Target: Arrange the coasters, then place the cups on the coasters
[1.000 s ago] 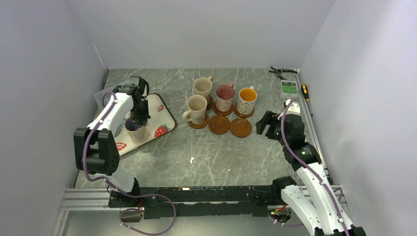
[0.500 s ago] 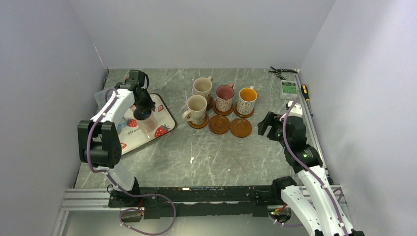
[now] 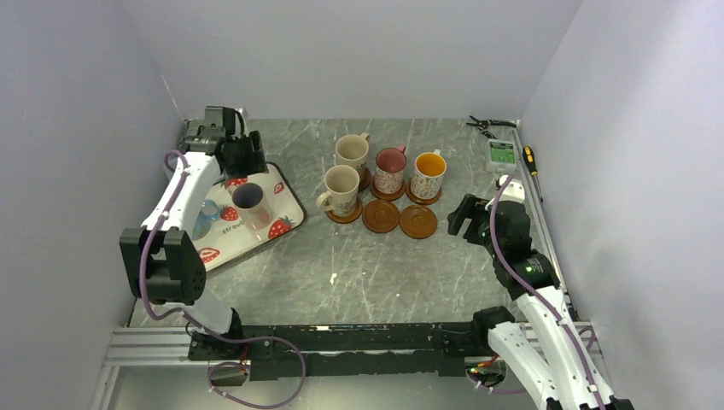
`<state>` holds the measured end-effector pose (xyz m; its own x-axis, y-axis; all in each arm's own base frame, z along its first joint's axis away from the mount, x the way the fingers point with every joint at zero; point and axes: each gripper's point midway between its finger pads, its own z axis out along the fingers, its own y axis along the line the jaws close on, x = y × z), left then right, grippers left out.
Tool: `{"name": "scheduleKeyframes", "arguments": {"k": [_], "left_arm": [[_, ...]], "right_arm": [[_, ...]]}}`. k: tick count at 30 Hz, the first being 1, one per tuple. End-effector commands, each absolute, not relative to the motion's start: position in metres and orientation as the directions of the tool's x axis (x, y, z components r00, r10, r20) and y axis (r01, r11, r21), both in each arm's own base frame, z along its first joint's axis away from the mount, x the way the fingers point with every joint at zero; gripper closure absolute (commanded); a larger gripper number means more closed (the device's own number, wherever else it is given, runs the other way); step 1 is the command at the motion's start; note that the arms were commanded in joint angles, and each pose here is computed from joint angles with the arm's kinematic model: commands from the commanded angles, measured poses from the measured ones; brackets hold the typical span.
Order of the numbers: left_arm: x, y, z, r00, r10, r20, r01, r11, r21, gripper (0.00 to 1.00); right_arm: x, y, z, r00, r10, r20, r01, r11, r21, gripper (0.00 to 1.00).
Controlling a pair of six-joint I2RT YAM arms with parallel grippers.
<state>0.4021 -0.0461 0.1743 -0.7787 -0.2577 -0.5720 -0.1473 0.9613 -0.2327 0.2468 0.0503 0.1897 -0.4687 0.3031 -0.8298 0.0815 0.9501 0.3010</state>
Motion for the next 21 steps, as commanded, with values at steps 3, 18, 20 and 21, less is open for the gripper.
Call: {"name": "scheduleKeyframes", "arguments": {"k": [3, 18, 20, 21], "left_arm": [[0.396, -0.015, 0.196, -0.74, -0.036, -0.672, 0.089, 0.985, -0.15, 0.36], [0.421, -0.007, 0.165, -0.691, 0.219, -0.689, 0.317, 0.948, -0.018, 0.37], [0.419, -0.007, 0.158, -0.71, 0.224, -0.667, 0.323, 0.946, -0.027, 0.38], [0.418, -0.008, 0.154, -0.718, 0.225, -0.659, 0.326, 0.945, -0.033, 0.39]], "right_arm": [[0.252, 0.054, 0.208, -0.433, 0.313, -0.846, 0.053, 0.945, 0.323, 0.18], [0.25, 0.053, 0.214, -0.436, 0.316, -0.843, 0.06, 0.944, 0.323, 0.18], [0.249, 0.053, 0.213, -0.437, 0.318, -0.841, 0.062, 0.944, 0.325, 0.18], [0.249, 0.053, 0.213, -0.438, 0.319, -0.841, 0.063, 0.944, 0.325, 0.18]]}}
